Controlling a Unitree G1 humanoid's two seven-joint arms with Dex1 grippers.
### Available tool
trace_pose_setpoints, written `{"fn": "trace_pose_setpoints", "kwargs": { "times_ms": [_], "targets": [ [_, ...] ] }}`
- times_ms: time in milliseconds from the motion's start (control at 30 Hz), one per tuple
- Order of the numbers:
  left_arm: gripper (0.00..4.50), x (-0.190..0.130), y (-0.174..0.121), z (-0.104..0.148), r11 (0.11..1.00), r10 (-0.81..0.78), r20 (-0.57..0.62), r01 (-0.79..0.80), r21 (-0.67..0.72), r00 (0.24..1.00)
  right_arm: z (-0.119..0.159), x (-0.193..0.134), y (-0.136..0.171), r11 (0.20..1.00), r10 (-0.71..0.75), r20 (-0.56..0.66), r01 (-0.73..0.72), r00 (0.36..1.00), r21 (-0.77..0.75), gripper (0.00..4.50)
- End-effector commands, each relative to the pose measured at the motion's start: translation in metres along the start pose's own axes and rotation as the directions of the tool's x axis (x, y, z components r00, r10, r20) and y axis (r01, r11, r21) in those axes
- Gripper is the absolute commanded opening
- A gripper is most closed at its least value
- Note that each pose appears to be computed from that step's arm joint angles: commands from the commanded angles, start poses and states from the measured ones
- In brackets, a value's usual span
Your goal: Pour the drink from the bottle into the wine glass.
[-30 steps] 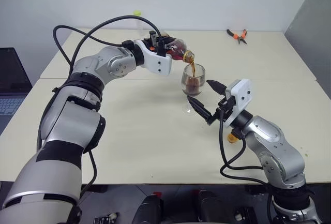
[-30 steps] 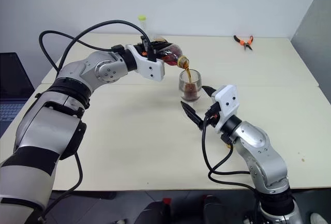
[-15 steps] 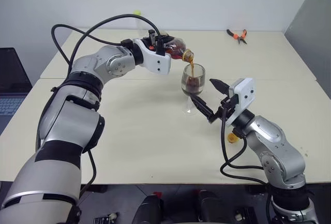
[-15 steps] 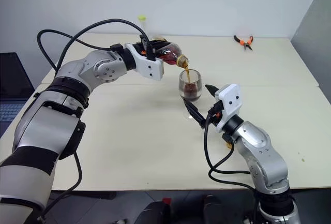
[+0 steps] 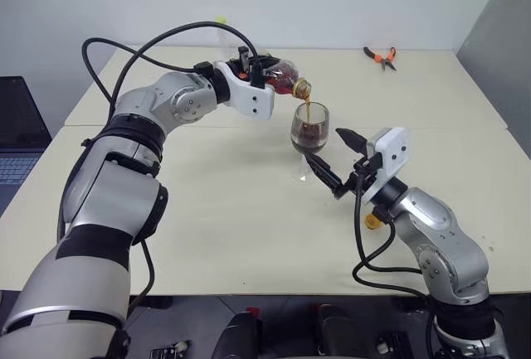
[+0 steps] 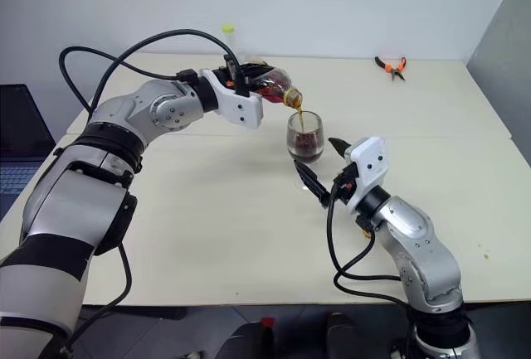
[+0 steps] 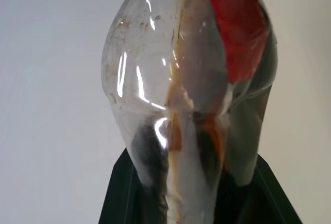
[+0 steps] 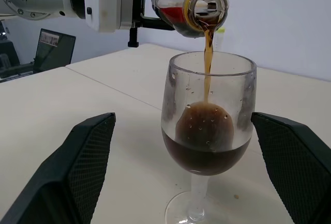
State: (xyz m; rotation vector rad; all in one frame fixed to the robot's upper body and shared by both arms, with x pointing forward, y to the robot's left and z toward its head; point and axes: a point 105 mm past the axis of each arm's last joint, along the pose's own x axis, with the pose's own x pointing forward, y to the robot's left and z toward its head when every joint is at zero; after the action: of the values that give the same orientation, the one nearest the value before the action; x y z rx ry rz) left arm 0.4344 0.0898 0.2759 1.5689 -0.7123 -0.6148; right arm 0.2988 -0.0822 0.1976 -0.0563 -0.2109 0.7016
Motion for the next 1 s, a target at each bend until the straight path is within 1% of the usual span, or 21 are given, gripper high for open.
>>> {"fn": "trace_pose_setpoints", "kwargs": {
  "times_ms": [33, 1000],
  "targets": [
    [0.85, 0.0, 0.031, 0.0028, 0.996, 0.085, 0.019, -0.086, 0.038, 0.996, 0.0084, -0.0011, -0.0014, 1.0, -0.007, 0.034, 0.007, 0.999, -0.01, 4.5],
    [0.85, -0.0008, 0.0277, 0.0019, 0.995, 0.073, 0.018, -0.074, 0.062, 0.997, 0.0063, -0.002, 0.0003, 1.0, 0.006, 0.024, -0.005, 1.0, -0.011, 4.5]
  ]
}}
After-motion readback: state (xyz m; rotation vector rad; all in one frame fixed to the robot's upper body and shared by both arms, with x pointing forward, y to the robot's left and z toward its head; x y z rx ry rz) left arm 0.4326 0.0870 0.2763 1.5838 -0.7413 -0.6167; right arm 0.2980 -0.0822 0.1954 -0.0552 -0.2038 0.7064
